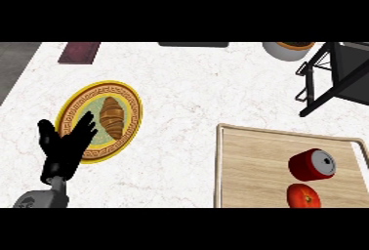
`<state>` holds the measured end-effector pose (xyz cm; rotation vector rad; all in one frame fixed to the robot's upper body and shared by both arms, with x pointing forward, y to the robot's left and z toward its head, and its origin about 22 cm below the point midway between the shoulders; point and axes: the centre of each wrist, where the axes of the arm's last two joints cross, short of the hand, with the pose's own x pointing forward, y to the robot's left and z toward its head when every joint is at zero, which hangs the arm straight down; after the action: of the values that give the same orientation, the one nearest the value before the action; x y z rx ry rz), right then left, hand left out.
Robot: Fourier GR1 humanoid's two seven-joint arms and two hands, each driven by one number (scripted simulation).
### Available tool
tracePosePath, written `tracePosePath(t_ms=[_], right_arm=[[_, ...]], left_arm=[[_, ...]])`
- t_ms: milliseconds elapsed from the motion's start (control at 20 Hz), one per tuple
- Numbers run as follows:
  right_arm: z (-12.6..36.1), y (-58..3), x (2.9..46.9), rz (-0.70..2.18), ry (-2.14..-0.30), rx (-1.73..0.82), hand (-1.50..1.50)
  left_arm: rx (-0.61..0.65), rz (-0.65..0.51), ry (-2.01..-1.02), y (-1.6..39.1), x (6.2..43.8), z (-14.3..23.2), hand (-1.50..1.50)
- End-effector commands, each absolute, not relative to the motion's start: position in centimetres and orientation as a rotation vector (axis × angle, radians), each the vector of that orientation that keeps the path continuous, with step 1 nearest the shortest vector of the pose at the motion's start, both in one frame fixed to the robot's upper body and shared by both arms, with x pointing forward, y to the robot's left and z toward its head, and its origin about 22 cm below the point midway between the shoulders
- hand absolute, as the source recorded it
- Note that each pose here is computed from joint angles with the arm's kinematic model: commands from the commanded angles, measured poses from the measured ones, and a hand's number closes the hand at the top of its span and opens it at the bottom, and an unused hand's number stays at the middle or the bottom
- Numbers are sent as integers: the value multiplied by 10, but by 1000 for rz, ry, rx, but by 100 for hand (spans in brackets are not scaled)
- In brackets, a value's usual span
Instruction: Pick the can from the tray and place it in the tiered shelf
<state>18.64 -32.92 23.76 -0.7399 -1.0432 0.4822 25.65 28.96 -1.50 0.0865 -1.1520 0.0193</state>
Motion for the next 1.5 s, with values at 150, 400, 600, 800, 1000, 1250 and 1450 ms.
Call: tracePosePath(t_ms=[150,400,600,800,1000,1250,1450], right_arm=[[229,-307,213,525,-866,-768,-150],[231,-288,226,599,-822,-793,-150],[199,-274,214,574,-773,-793,-150],[185,-271,222,601,-746,-861,-150],[165,-262,222,603,-742,-861,-150],[141,-249,216,587,-742,-850,-150],[147,-257,234,606,-721,-902,-150]], left_arm=[[78,17,-1108,288,259,-13,0],[76,9,-1122,288,262,-17,0],[88,45,-1104,286,243,-27,0],[78,37,-1104,292,254,-17,0],[85,53,-1111,300,255,-20,0],[84,41,-1115,292,243,-22,0],[102,21,-1099,278,253,-33,0]])
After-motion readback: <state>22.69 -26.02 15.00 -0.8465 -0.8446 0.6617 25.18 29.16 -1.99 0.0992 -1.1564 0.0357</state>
